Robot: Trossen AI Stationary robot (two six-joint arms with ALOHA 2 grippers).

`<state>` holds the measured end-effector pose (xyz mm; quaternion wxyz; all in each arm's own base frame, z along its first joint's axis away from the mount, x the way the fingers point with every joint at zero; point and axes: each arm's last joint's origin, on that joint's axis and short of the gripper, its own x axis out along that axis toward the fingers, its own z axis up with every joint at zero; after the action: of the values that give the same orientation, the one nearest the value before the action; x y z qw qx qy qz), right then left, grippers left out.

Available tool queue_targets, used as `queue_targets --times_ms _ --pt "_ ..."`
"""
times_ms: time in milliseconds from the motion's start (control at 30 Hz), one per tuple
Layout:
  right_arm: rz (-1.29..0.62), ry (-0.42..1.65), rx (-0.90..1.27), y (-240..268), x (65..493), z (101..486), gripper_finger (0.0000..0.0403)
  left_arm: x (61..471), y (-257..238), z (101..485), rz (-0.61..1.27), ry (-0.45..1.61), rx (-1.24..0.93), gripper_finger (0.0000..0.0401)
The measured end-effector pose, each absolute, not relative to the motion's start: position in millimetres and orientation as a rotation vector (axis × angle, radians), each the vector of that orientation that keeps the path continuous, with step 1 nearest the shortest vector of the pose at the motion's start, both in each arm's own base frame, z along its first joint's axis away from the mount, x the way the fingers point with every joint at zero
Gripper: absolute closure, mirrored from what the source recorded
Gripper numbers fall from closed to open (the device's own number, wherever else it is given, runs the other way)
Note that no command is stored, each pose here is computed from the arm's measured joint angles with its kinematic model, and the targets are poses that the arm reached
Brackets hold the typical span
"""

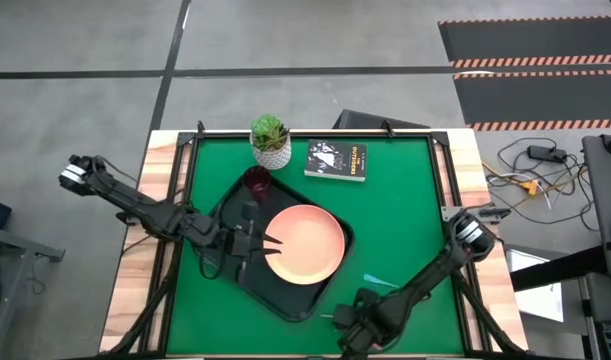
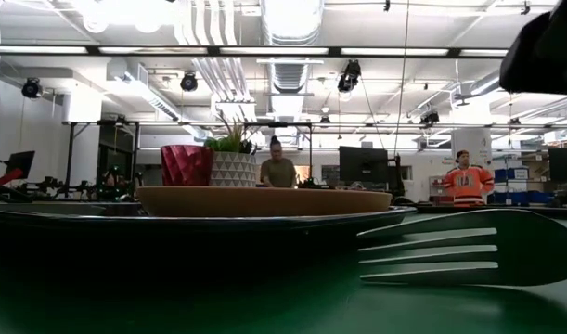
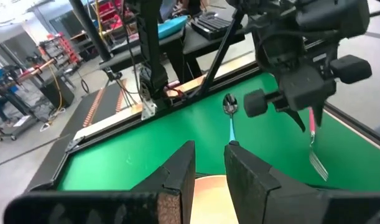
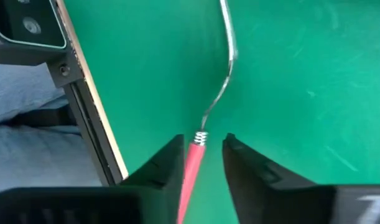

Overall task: Pick and place plate/cup/fork/spoon on tray
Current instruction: Put the pink fork on the black tray to the bottom of the red cup

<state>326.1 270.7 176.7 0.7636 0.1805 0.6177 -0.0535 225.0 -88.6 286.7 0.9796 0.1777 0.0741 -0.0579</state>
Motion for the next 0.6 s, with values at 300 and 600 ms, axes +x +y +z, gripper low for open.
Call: queue_targets --times_ms 300,600 --pt "-0.138 1.342 0.384 274 328 166 0.0228 219 -86 295 -0.114 0.111 0.396 0.0333" --pt "-0.167 1.345 0.341 274 333 144 0.0265 218 -85 296 -0.113 0.107 0.395 0.0333"
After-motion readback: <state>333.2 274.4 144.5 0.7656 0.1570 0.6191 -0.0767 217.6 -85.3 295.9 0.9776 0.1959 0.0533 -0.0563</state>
